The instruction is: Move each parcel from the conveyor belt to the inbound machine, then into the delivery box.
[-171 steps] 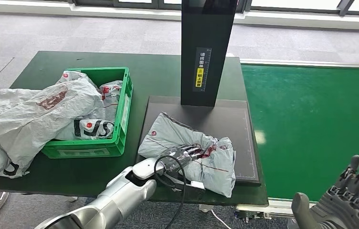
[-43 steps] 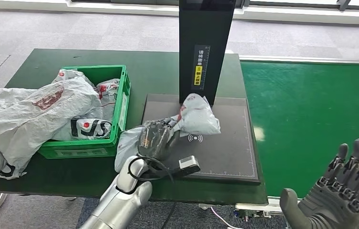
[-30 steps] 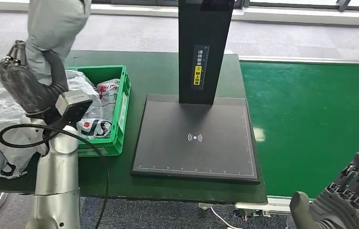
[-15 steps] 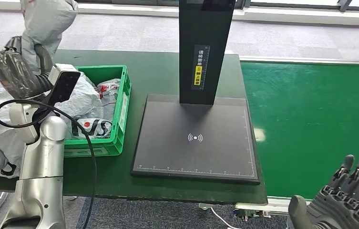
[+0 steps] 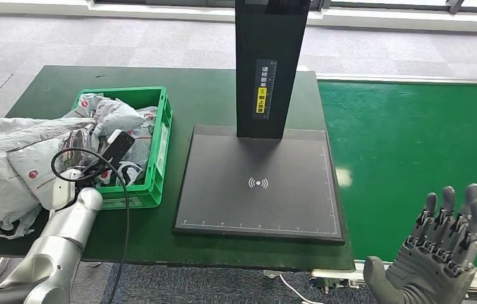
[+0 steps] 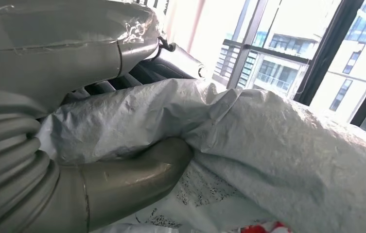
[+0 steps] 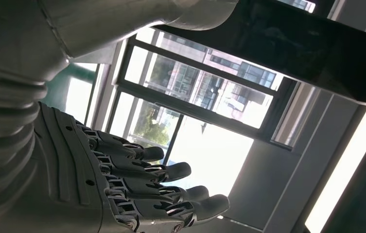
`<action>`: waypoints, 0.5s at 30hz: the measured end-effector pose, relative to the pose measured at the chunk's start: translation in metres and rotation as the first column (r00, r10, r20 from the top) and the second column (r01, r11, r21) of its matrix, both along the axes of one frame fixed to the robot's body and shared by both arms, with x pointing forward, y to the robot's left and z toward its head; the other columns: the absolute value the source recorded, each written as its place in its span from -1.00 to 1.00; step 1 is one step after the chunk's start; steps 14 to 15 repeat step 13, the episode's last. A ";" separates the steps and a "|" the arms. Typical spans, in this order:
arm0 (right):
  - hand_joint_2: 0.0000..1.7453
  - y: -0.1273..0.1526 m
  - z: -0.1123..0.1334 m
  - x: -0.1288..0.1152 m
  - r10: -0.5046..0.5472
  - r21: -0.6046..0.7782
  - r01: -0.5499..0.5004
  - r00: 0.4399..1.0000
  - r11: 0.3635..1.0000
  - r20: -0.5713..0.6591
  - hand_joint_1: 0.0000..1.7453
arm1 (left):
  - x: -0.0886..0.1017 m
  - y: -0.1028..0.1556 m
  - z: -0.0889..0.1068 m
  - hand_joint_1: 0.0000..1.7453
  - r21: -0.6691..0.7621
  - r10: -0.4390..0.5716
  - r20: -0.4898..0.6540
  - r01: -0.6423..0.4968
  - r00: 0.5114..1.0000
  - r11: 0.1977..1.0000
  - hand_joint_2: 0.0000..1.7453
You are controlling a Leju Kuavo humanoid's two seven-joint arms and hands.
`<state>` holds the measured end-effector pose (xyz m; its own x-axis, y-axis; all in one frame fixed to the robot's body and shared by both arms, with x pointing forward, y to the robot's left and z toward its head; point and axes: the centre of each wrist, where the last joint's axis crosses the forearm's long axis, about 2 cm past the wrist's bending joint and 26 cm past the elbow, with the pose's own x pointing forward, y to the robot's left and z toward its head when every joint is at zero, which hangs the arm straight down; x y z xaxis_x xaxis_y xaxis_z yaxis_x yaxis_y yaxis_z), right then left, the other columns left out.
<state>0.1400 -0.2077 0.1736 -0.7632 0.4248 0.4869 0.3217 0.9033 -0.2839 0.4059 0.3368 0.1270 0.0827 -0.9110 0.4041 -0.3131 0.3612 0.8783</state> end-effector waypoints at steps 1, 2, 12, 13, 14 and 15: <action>1.00 0.000 0.000 0.000 0.001 0.000 -0.001 1.000 1.000 0.000 -1.00 | 0.000 0.000 -0.002 1.00 -0.003 0.003 -0.011 -0.003 1.000 1.000 1.00; 1.00 0.000 0.000 0.000 0.002 -0.001 -0.002 1.000 1.000 -0.001 -1.00 | -0.001 0.000 -0.003 1.00 -0.007 0.007 -0.026 -0.007 1.000 1.000 1.00; 1.00 0.002 0.000 0.000 0.012 -0.029 -0.012 1.000 0.999 -0.004 -1.00 | -0.016 -0.004 -0.028 -1.00 -0.106 0.022 0.002 -0.022 1.000 0.994 -1.00; 1.00 0.003 0.000 0.000 0.010 -0.030 -0.010 1.000 1.000 -0.003 -1.00 | -0.017 -0.005 -0.028 -1.00 -0.124 0.023 0.025 -0.020 0.999 0.992 -1.00; 1.00 0.003 0.000 0.000 0.010 -0.030 -0.010 1.000 1.000 -0.003 -1.00 | -0.017 -0.005 -0.028 -1.00 -0.124 0.023 0.025 -0.020 0.999 0.992 -1.00; 1.00 0.003 0.000 0.000 0.010 -0.030 -0.010 1.000 1.000 -0.003 -1.00 | -0.017 -0.005 -0.028 -1.00 -0.124 0.023 0.025 -0.020 0.999 0.992 -1.00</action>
